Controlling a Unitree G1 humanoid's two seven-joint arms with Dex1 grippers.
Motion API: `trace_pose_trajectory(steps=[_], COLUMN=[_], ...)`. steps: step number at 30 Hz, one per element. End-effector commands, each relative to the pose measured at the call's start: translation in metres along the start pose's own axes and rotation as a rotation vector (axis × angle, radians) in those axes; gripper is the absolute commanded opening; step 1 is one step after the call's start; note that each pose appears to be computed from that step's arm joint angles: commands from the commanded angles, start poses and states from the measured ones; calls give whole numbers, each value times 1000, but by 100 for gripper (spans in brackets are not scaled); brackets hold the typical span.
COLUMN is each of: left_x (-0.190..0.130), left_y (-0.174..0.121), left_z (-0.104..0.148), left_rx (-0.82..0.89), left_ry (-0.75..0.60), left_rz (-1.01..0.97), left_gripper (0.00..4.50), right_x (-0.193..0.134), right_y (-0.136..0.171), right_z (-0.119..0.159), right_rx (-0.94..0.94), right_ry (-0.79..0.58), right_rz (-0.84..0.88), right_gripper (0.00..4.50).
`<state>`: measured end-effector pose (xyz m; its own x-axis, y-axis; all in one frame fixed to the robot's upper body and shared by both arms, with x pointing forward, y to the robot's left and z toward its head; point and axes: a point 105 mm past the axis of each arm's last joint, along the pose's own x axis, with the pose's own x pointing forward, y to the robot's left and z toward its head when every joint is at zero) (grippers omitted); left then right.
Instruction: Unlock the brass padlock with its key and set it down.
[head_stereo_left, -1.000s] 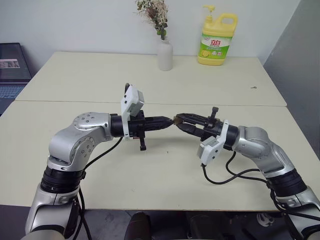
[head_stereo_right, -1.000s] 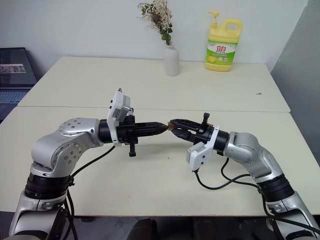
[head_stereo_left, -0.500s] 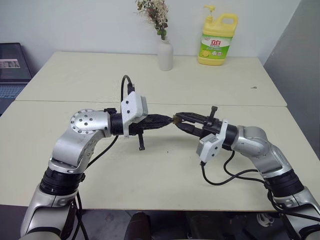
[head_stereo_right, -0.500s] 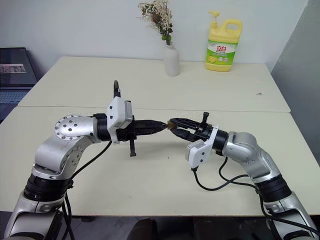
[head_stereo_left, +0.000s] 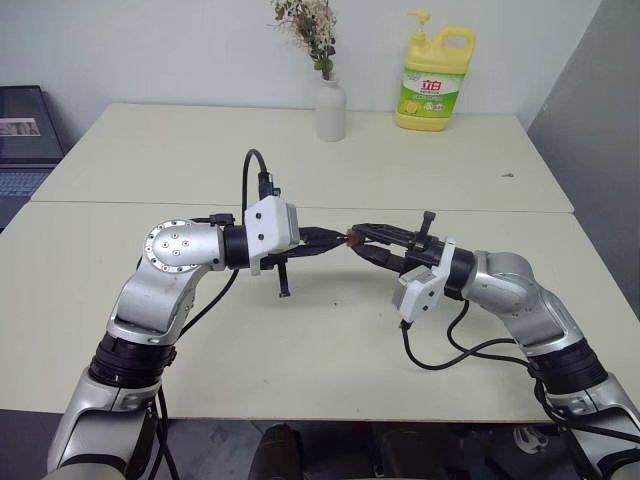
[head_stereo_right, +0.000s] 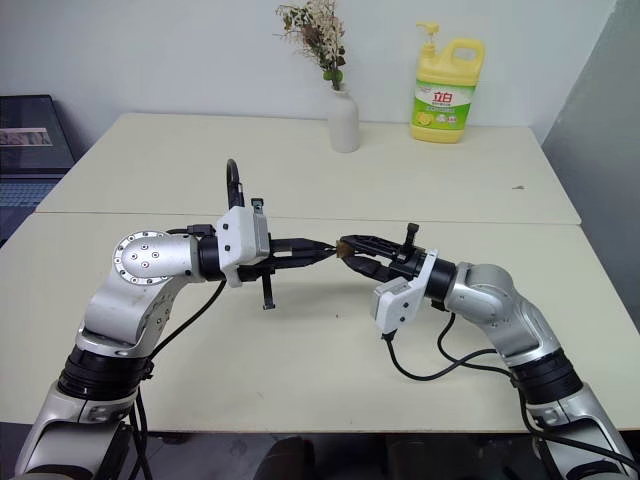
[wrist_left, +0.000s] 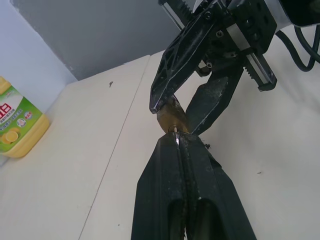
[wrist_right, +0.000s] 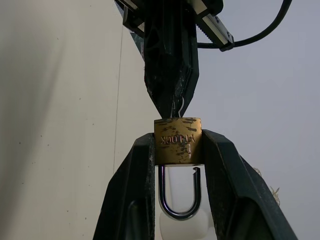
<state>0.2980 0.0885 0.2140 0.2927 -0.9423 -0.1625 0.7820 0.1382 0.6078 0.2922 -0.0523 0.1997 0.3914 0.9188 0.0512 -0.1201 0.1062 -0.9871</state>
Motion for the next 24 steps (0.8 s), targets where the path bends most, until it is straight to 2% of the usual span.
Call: trace_pose_trajectory(steps=[1, 5, 8, 11, 20, 22, 24], left_x=[9, 10, 9, 8, -1, -1, -1], left_y=[-10, -7, -7, 0, 3, 5, 6], left_z=[10, 8, 7, 7, 1, 7, 12], left_rx=[79, 37, -65, -92, -354, -450, -546], left_ry=[-42, -48, -67, -73, -29, -63, -92], left_rz=[-63, -33, -22, 13, 5, 13, 13], left_gripper=[0, 0, 0, 60, 338, 401, 405], right_x=[2, 2, 2, 2, 0, 1, 2], right_y=[-17, -17, -18, -18, -16, -15, -14], right_z=[6, 5, 5, 5, 3, 5, 7], right_rx=[-21, -20, -20, -21, -9, -5, -8], right_ry=[-28, -25, -25, -22, -17, -24, -32], right_rz=[-61, -61, -61, -59, -43, -38, -33], right_gripper=[94, 94, 94, 94, 94, 94, 94])
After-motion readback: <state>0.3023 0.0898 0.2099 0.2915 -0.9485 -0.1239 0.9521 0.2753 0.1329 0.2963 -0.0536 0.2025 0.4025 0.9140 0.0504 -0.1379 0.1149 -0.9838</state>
